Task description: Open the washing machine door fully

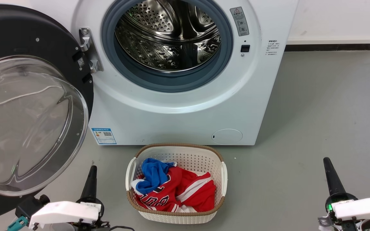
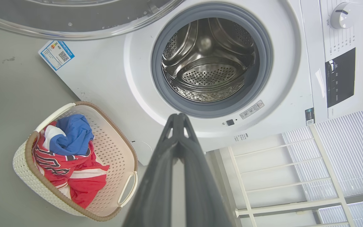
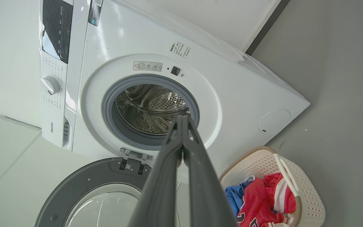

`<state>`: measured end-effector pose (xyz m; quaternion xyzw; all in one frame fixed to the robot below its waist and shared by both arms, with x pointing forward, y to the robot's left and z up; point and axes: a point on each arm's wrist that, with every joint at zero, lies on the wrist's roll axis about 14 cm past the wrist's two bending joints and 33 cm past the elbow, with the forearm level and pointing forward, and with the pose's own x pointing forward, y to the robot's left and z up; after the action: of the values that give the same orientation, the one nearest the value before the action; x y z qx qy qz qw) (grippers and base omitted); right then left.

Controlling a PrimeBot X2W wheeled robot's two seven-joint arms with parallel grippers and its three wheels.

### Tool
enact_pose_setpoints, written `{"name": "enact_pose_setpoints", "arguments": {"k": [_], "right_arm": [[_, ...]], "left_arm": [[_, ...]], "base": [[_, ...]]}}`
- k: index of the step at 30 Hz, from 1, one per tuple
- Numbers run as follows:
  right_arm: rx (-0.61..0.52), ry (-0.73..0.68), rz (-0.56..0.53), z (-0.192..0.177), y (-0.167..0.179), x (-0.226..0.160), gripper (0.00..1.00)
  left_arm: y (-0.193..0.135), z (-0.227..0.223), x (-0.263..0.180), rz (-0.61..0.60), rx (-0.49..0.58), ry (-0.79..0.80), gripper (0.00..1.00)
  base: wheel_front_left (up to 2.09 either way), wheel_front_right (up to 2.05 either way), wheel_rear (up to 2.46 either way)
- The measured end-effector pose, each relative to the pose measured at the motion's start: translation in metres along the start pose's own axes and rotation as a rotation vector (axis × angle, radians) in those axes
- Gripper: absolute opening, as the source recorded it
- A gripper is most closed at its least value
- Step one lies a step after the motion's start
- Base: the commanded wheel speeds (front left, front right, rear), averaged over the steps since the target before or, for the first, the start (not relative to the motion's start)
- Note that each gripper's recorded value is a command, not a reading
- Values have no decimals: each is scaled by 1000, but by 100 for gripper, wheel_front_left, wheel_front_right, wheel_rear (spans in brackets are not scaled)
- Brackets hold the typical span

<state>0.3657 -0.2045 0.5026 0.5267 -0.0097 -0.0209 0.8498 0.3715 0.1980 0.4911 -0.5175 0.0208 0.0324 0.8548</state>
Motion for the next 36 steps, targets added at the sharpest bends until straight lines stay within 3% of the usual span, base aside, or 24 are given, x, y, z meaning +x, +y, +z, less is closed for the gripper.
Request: {"name": "enact_pose_setpoints", "arguments": {"k": [36], "right_arm": [[343,36,-3,-4,1,16,0]], "left_arm": [[-8,5,12,-43,-360,17,0]], "base": [[0,0,0]]}}
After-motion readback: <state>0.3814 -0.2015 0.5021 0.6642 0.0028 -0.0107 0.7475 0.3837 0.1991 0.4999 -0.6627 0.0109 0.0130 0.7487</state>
